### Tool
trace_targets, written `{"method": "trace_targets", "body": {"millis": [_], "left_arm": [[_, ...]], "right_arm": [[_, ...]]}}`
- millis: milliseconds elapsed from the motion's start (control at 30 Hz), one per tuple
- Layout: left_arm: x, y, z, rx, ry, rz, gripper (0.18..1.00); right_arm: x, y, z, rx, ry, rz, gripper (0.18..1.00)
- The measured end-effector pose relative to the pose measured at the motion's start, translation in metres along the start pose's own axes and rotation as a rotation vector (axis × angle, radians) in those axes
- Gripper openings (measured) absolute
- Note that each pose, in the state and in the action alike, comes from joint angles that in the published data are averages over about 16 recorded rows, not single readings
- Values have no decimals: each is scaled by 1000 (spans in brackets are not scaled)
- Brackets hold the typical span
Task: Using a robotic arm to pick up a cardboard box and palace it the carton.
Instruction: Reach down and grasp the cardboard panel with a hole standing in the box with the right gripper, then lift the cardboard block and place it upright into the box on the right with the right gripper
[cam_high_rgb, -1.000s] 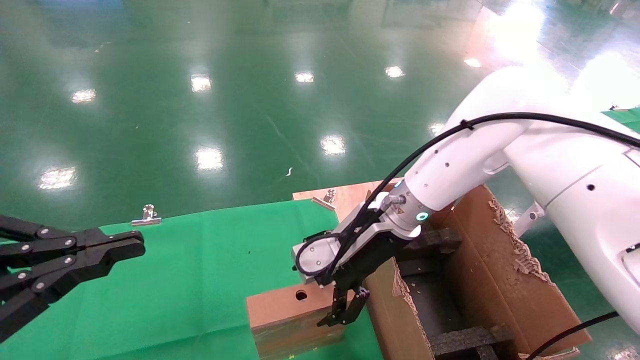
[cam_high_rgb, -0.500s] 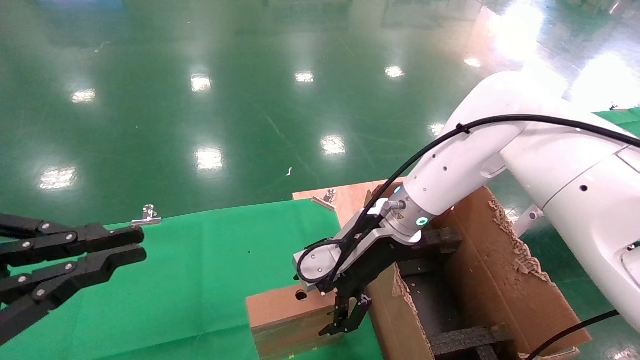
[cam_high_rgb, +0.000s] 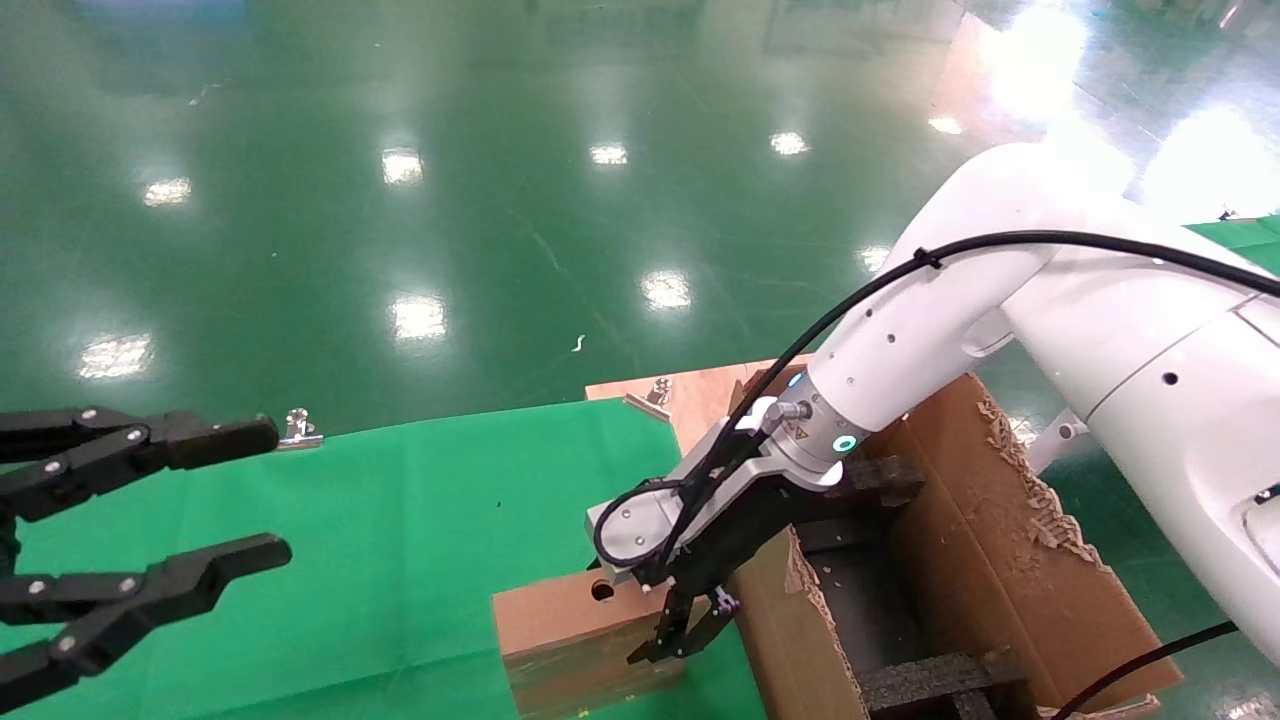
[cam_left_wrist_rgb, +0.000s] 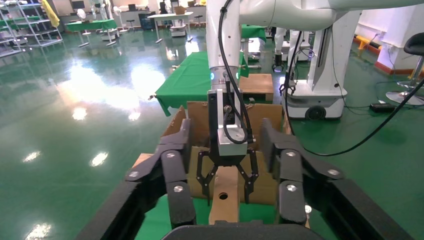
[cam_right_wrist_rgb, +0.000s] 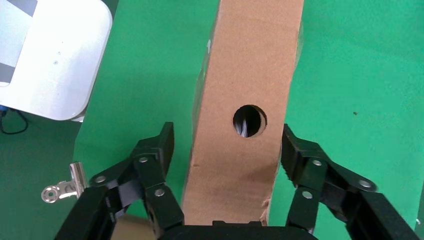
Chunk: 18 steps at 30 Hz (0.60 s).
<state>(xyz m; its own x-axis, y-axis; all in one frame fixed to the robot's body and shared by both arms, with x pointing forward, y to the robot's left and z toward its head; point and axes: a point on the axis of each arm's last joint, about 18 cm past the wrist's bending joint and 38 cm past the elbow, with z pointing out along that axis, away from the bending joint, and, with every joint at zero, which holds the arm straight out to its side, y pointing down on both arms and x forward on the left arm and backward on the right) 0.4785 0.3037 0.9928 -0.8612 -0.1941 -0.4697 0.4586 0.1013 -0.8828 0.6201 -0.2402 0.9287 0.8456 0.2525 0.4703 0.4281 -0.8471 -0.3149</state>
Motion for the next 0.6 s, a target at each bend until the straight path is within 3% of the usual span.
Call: {"method": "trace_targets", "body": {"millis": [600], "left_arm": [[0, 0, 0, 0, 0, 0, 838]], "right_arm": [[4, 0, -6, 3, 23, 11, 442]]}}
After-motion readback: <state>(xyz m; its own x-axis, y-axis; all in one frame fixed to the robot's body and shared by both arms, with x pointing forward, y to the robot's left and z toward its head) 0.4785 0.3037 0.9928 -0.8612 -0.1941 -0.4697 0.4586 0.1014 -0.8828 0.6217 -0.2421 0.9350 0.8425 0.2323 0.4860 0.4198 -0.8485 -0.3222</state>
